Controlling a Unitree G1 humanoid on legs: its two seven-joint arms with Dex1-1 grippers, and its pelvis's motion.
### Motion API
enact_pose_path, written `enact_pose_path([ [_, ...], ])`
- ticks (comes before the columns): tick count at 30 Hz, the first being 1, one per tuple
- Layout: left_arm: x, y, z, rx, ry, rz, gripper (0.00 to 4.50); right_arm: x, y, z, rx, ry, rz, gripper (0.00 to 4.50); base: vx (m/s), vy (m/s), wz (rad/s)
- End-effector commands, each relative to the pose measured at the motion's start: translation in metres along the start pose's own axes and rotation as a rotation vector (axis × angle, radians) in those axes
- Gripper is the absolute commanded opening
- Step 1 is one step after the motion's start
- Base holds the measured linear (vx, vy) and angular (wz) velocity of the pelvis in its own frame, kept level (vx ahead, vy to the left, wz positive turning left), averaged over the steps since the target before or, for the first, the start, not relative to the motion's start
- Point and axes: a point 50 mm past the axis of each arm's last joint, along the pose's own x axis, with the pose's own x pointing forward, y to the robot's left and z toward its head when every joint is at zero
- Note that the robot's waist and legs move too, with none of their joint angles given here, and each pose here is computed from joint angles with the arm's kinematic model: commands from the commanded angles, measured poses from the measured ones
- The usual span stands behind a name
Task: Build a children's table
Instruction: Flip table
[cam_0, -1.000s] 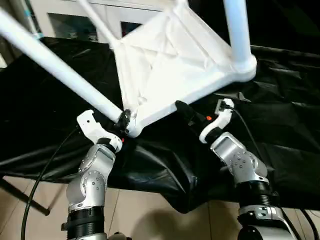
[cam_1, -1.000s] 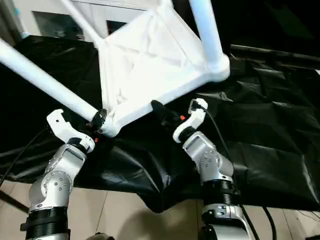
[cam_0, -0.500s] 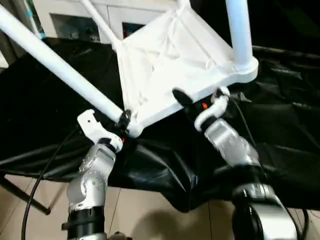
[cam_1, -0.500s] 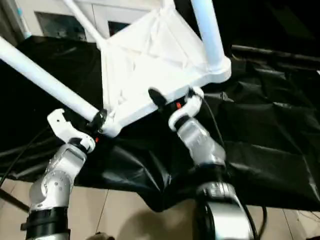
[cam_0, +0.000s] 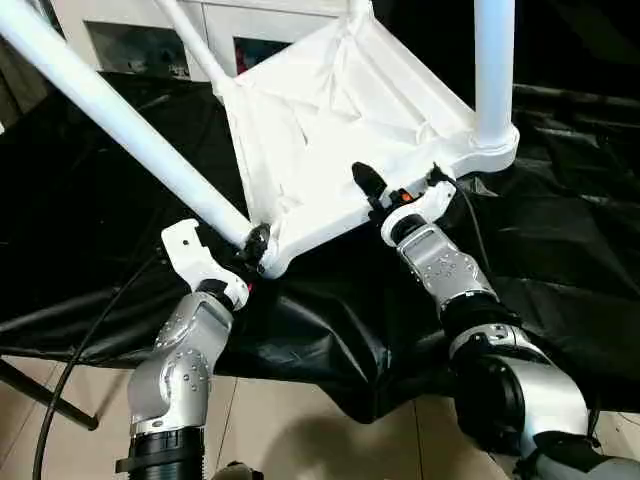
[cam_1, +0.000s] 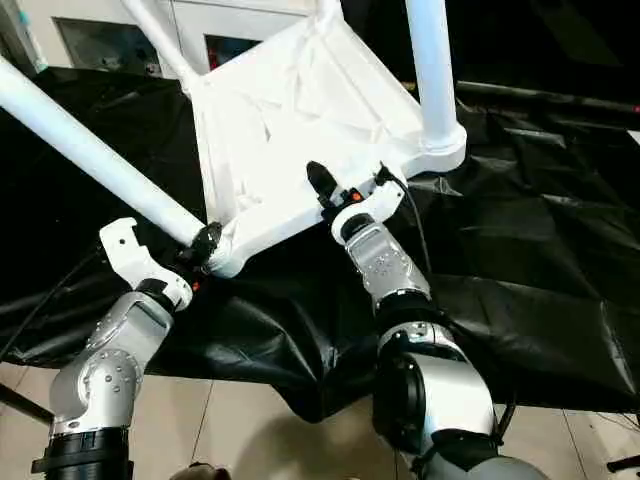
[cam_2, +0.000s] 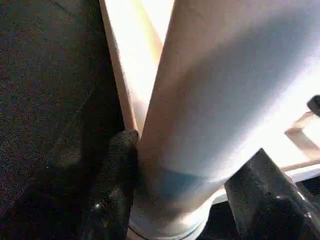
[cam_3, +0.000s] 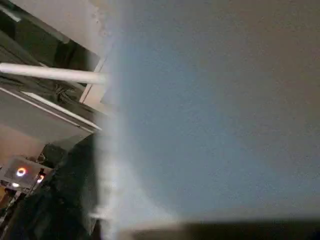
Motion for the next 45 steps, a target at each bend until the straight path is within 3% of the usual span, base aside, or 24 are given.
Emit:
enact_pose_path([
  [1,0.0,-0.021,-0.003,-0.079,-0.007,-0.119,2.29,0.004,0.007,0.007,0.001,-0.018,0.021,3.5,0.0,0.0,0.0],
  [12,0.006,-0.017,-0.004,-0.065,0.003,-0.103,2.29,0.004,0.007,0.02,-0.01,-0.06,0.034,2.61,0.0,0.0,0.0],
  [13,0.006,-0.016,-0.005,-0.062,0.015,-0.094,2.85,0.003,0.006,0.022,-0.01,-0.069,0.033,2.45,0.0,0.0,0.0],
  [14,0.007,-0.017,-0.006,-0.091,0.021,-0.113,2.99,0.003,0.006,0.024,-0.014,-0.076,0.031,2.43,0.0,0.0,0.0],
  [18,0.007,-0.014,-0.003,-0.106,0.006,-0.109,3.36,0.002,0.008,0.035,-0.05,-0.108,0.039,2.13,0.0,0.0,0.0],
  [22,0.005,-0.007,0.0,-0.112,-0.01,-0.08,3.67,0.0,0.009,0.049,-0.034,-0.159,0.041,2.07,0.0,0.0,0.0],
  [27,0.003,-0.005,0.001,-0.106,-0.018,-0.082,4.12,-0.003,0.006,0.058,-0.063,-0.194,0.023,2.06,0.0,0.0,0.0],
  [32,-0.012,0.01,0.006,-0.075,-0.019,-0.091,4.47,-0.01,0.005,0.082,-0.126,-0.292,-0.012,2.06,0.0,0.0,0.0],
  [34,-0.023,0.028,0.005,-0.063,0.004,-0.042,4.5,-0.015,0.005,0.096,-0.167,-0.337,-0.022,2.06,0.0,0.0,0.0],
  [36,-0.026,0.033,0.004,-0.058,0.011,-0.026,4.5,-0.016,0.005,0.099,-0.176,-0.344,-0.021,2.06,0.0,0.0,0.0],
  [38,-0.032,0.04,0.004,-0.028,0.021,-0.006,4.5,-0.019,0.005,0.104,-0.192,-0.352,-0.022,2.06,0.0,0.0,0.0],
  [42,-0.038,0.04,0.004,0.065,0.041,-0.04,4.5,-0.022,0.005,0.107,-0.239,-0.345,-0.026,2.04,0.0,0.0,0.0],
  [44,-0.041,0.024,0.009,0.246,0.048,-0.164,4.5,-0.027,0.003,0.11,-0.338,-0.33,-0.039,2.04,0.0,0.0,0.0],
  [45,-0.042,0.017,0.01,0.287,0.044,-0.205,4.5,-0.029,0.002,0.11,-0.364,-0.328,-0.047,2.04,0.0,0.0,0.0],
])
